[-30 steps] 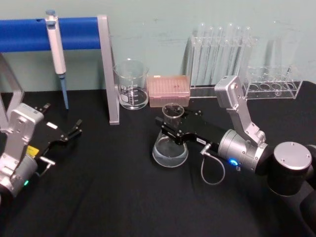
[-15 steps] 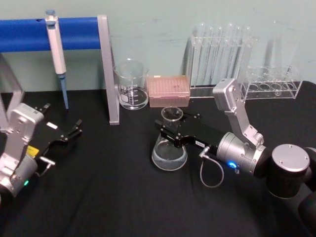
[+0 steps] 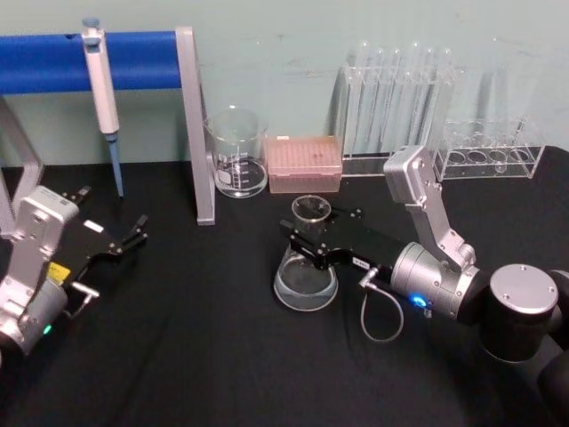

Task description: Grasp the erlenmeyer flask with one hand, shake it three times, then place it back.

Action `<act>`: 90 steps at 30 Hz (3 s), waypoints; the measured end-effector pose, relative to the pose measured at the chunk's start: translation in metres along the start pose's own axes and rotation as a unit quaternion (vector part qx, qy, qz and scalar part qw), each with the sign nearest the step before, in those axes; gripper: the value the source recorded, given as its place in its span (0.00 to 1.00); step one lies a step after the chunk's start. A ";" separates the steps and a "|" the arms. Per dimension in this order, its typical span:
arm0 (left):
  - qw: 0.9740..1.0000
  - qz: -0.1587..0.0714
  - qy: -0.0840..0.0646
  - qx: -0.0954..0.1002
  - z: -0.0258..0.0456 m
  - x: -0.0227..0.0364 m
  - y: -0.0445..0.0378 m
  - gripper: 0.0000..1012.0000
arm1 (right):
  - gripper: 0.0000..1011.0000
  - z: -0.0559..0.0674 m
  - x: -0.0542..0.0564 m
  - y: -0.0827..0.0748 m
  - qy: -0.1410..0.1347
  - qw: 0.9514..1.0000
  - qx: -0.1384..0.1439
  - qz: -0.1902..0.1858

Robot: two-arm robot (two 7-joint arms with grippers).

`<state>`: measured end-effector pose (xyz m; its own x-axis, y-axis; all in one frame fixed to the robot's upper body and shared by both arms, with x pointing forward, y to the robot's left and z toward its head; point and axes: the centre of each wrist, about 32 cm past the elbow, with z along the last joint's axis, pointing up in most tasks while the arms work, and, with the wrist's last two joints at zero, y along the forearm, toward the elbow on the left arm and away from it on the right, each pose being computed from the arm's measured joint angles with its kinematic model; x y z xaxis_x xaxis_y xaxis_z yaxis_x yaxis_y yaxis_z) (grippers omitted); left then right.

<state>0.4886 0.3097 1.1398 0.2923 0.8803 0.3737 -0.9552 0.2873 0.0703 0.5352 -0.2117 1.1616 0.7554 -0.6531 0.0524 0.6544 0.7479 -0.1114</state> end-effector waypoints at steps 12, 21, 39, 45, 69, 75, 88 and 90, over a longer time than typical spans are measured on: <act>1.000 0.000 0.000 0.000 0.0000 0.0000 0.0000 0.99 | 0.45 -0.001 -0.001 -0.001 0.000 1.000 -0.006 -0.004; 1.000 0.000 0.000 0.000 0.0000 0.0000 0.0000 0.99 | 0.45 -0.001 -0.001 -0.001 0.000 1.000 -0.006 -0.004; 1.000 0.000 0.000 0.000 0.0000 0.0000 0.0000 0.99 | 0.69 0.000 -0.001 -0.001 0.000 1.000 -0.005 -0.003; 1.000 0.000 0.000 0.000 0.0000 0.0000 0.0000 0.99 | 0.88 -0.001 -0.001 -0.001 0.000 1.000 -0.005 -0.003; 1.000 0.000 0.000 0.000 0.0000 0.0000 0.0000 0.99 | 0.99 -0.001 0.002 -0.013 0.005 1.000 0.000 0.004; 1.000 0.000 0.000 0.000 0.0000 0.0000 0.0000 0.99 | 0.99 0.002 0.000 -0.028 0.005 1.000 0.004 0.007; 1.000 0.000 0.000 0.000 0.0000 0.0000 0.0000 0.99 | 0.99 0.003 -0.004 -0.067 0.009 1.000 0.005 0.001; 1.000 0.000 0.000 0.000 0.0000 0.0000 0.0000 0.99 | 0.99 0.004 -0.003 -0.073 0.011 1.000 0.005 -0.005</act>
<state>0.4886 0.3097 1.1398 0.2922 0.8803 0.3737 -0.9553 0.2873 0.0703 0.4848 -0.2638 1.1731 0.7484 -0.6625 0.0313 0.6618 0.7428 -0.1017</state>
